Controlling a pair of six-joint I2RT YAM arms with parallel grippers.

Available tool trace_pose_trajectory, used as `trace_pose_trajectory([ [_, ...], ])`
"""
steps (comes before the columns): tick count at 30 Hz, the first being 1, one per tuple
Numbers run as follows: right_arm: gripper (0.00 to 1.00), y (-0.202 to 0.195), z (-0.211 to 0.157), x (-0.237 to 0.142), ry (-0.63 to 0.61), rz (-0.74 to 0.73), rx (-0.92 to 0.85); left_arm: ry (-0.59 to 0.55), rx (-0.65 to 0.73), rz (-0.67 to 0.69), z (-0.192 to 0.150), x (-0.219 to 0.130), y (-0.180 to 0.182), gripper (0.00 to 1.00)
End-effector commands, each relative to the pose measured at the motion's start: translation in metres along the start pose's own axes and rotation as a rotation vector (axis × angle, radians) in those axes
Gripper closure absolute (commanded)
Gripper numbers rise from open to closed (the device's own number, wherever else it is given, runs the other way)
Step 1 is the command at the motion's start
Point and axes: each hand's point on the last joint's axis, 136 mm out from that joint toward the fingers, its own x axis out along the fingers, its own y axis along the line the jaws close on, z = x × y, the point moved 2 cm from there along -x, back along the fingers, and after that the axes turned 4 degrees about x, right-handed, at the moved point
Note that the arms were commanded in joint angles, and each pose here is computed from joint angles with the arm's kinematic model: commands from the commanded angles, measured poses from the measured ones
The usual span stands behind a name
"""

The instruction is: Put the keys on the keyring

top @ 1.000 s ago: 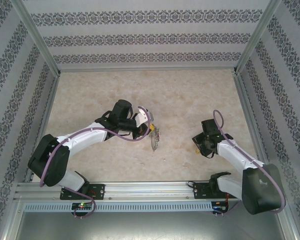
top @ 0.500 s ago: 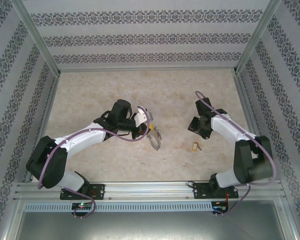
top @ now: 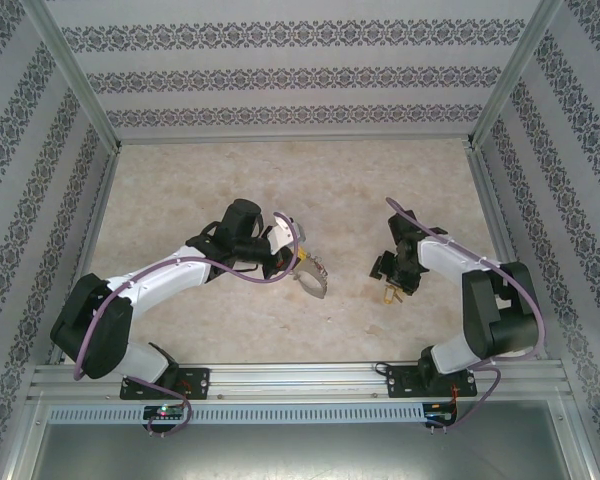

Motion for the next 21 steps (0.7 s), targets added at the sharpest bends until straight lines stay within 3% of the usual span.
trace_pose_trajectory([
  [1,0.35,0.002,-0.007,-0.002,0.005,0.061,0.051,-0.041,0.037,0.015,0.018,-0.009,0.002,1.0],
  [6,0.38,0.005,-0.015,-0.003,0.013,0.115,0.09,-0.042,0.042,0.011,0.021,-0.01,0.003,1.0],
  [14,0.38,-0.009,-0.027,-0.004,0.0,0.08,0.121,-0.039,0.051,0.01,0.023,-0.011,0.003,1.0],
  [18,0.38,0.019,-0.035,-0.004,0.049,0.268,0.087,-0.041,0.051,0.007,0.024,-0.012,0.002,1.0],
  [21,0.39,0.029,-0.037,-0.007,0.07,0.299,0.071,-0.04,0.05,0.004,0.024,-0.012,0.002,1.0],
])
